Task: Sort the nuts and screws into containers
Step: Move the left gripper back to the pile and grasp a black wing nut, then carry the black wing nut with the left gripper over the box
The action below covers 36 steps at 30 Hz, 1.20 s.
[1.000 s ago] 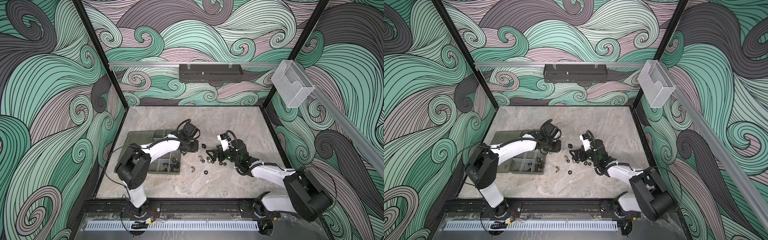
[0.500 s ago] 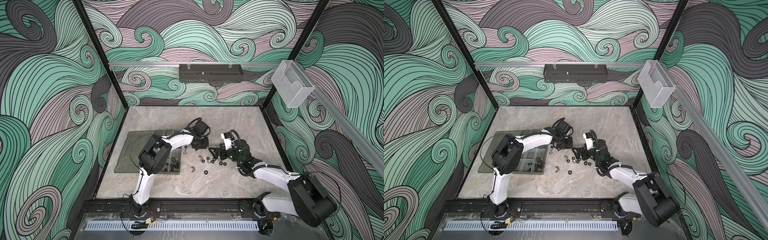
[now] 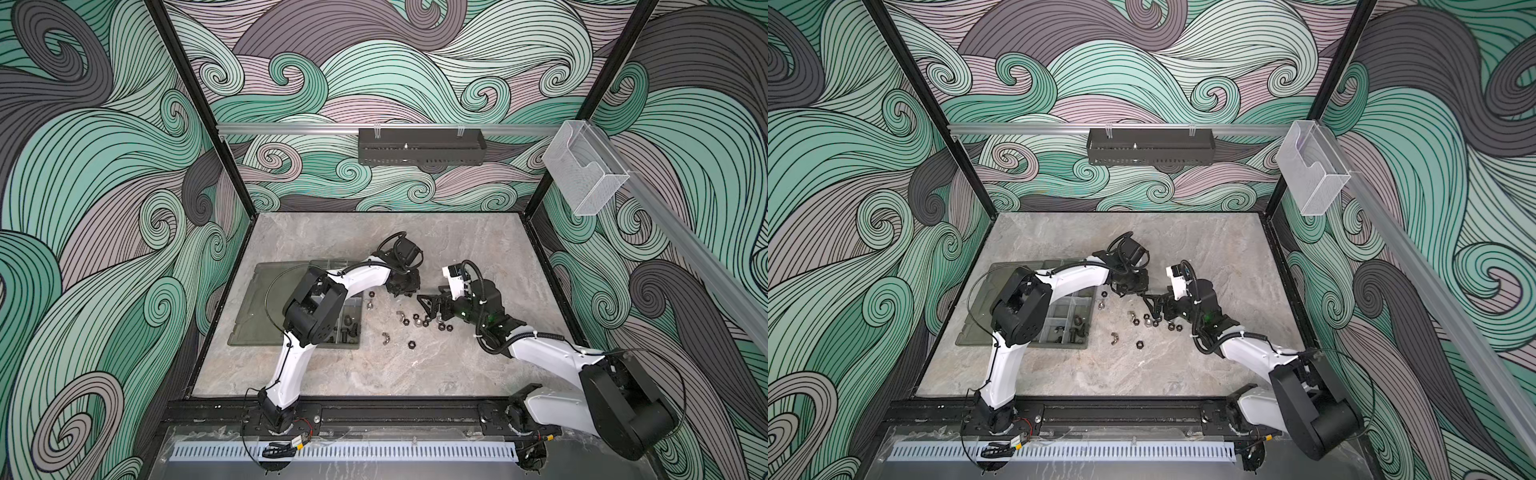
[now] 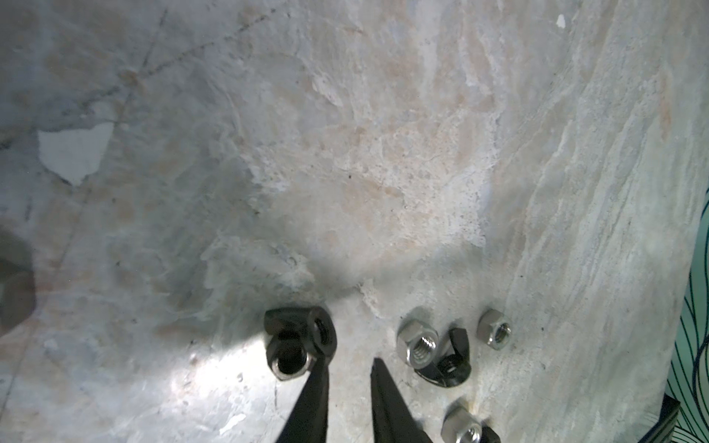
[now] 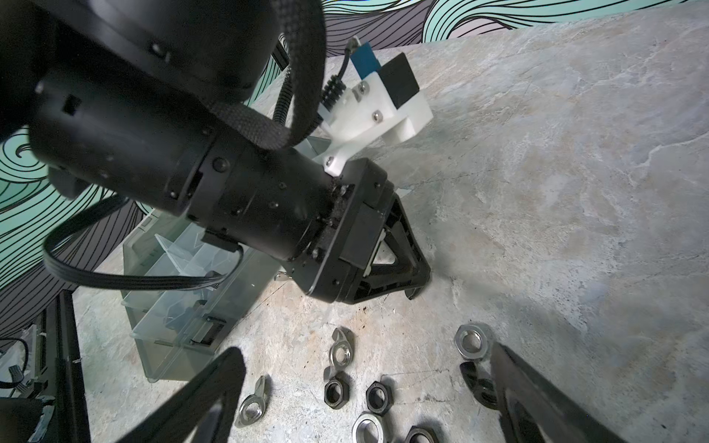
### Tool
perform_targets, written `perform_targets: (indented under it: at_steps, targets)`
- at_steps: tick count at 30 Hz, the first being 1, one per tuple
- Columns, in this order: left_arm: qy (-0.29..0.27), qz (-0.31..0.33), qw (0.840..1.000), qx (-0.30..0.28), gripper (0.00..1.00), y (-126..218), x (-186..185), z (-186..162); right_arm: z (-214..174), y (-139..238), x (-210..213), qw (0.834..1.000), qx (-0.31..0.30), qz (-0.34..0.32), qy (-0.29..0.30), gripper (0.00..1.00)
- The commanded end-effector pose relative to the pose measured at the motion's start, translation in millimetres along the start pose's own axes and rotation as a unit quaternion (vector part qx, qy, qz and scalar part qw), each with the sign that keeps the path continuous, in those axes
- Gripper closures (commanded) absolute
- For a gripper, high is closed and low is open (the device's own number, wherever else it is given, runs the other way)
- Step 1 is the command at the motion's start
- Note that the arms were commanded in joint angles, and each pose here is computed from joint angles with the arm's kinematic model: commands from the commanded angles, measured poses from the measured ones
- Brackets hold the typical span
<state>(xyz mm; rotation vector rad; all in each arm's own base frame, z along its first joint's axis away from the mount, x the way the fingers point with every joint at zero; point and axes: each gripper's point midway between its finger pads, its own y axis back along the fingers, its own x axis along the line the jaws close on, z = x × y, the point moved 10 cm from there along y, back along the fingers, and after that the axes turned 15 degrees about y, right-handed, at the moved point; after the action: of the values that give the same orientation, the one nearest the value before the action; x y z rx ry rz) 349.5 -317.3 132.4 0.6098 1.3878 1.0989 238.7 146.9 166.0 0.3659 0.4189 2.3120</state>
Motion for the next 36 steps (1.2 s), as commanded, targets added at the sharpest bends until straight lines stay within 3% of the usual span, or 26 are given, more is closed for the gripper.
perform_targets:
  at_steps: [1,29,36]
  targets:
    - [0.008,0.017,1.0,-0.002,0.76,-2.4,2.0,3.9,4.3,0.8,0.5,1.0,-0.014,0.008,0.003,0.01]
    - [0.007,0.032,0.999,0.005,0.76,-21.3,1.3,13.7,5.0,-0.2,1.8,1.0,-0.015,0.019,0.004,0.01]
    - [0.003,0.038,0.999,0.007,0.81,-24.7,1.1,14.7,4.7,-0.4,1.8,1.0,-0.015,0.019,0.003,0.01]
